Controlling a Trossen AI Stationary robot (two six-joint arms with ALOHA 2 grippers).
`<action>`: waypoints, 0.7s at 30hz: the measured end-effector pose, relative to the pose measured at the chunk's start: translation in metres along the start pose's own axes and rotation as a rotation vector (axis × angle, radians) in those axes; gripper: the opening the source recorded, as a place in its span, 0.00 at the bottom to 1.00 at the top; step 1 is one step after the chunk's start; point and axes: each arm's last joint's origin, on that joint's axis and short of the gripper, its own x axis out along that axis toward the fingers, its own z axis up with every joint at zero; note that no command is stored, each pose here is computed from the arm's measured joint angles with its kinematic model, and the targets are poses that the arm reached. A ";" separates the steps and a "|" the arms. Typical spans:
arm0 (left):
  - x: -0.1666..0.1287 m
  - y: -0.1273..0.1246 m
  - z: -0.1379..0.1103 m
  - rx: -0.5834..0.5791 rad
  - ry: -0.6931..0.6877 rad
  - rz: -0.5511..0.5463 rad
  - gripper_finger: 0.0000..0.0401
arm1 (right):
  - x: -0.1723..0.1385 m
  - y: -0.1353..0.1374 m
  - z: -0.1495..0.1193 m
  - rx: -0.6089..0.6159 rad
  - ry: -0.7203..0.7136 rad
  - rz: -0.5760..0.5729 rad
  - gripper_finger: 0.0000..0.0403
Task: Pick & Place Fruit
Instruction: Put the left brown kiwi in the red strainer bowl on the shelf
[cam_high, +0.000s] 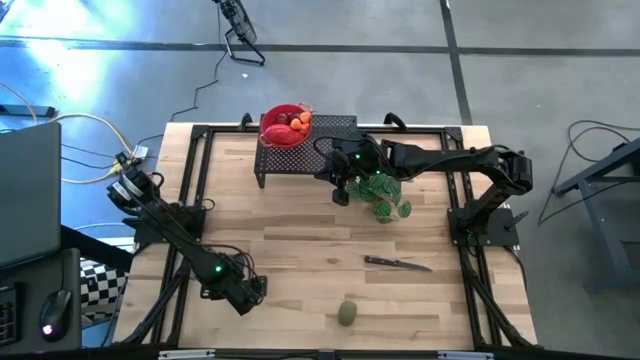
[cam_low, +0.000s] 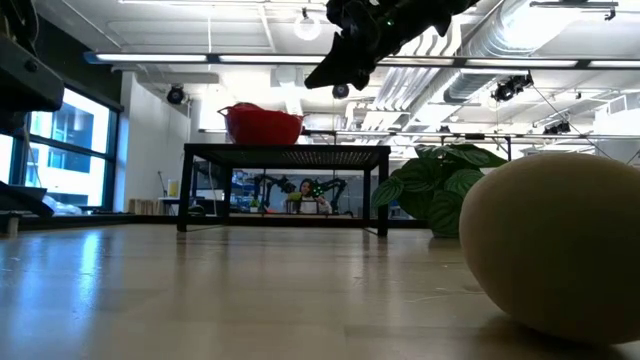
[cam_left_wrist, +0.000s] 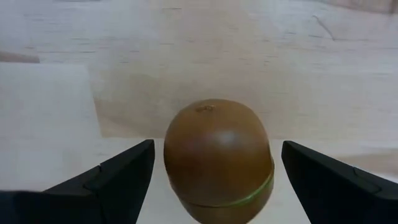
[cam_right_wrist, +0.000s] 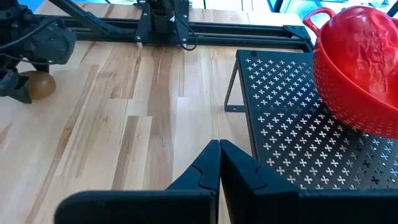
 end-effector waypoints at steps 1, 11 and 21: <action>0.000 0.000 0.000 0.000 0.000 0.000 0.85 | 0.000 0.000 0.000 0.000 0.000 0.000 0.01; 0.001 0.000 0.000 0.000 -0.002 0.001 0.84 | 0.000 0.000 0.000 0.000 0.000 0.000 0.01; 0.001 0.000 0.000 0.000 -0.001 0.000 0.67 | 0.000 0.000 0.000 0.000 0.000 0.000 0.01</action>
